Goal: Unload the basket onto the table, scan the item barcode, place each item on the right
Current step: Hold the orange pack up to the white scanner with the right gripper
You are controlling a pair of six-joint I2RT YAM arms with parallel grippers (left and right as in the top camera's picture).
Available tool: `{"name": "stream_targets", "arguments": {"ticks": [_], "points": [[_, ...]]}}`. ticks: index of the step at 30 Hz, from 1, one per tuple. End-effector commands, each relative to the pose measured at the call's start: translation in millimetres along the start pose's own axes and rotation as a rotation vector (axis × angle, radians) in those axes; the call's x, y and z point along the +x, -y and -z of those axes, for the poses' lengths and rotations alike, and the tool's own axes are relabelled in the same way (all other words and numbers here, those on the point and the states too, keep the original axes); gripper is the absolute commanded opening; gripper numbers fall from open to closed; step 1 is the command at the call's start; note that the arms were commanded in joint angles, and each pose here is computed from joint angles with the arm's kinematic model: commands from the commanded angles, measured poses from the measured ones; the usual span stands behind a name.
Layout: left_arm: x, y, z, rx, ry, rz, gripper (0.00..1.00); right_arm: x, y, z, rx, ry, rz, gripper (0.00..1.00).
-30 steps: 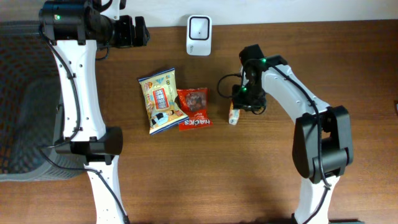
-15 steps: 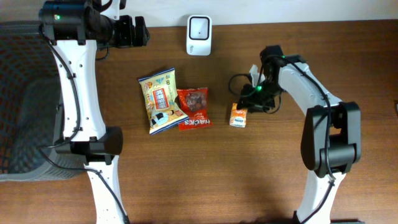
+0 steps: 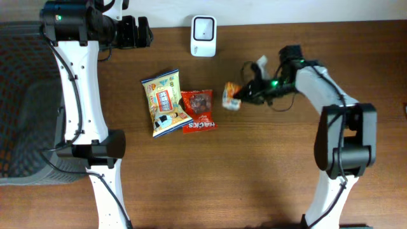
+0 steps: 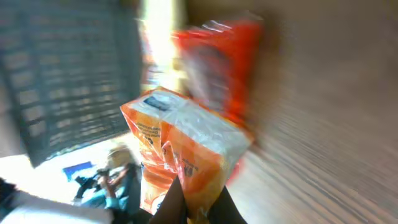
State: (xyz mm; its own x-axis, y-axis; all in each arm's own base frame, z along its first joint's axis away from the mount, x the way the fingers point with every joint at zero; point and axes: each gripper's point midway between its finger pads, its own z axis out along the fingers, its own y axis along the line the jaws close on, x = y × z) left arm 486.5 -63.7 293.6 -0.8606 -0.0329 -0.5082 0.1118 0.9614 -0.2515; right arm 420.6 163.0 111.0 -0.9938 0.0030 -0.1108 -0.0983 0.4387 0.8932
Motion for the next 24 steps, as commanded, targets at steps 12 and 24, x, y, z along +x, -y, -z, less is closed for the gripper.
{"name": "stream_targets", "arguments": {"ticks": [12, 24], "points": [[-1, 3, 6, 0.009, 0.013, -0.017, 0.99, -69, 15, 84, 0.803, 0.172, 0.113, 0.04], [-1, 3, 6, 0.009, 0.013, -0.017, 0.99, -65, 9, 90, 0.914, 0.166, 0.114, 0.04]]}}
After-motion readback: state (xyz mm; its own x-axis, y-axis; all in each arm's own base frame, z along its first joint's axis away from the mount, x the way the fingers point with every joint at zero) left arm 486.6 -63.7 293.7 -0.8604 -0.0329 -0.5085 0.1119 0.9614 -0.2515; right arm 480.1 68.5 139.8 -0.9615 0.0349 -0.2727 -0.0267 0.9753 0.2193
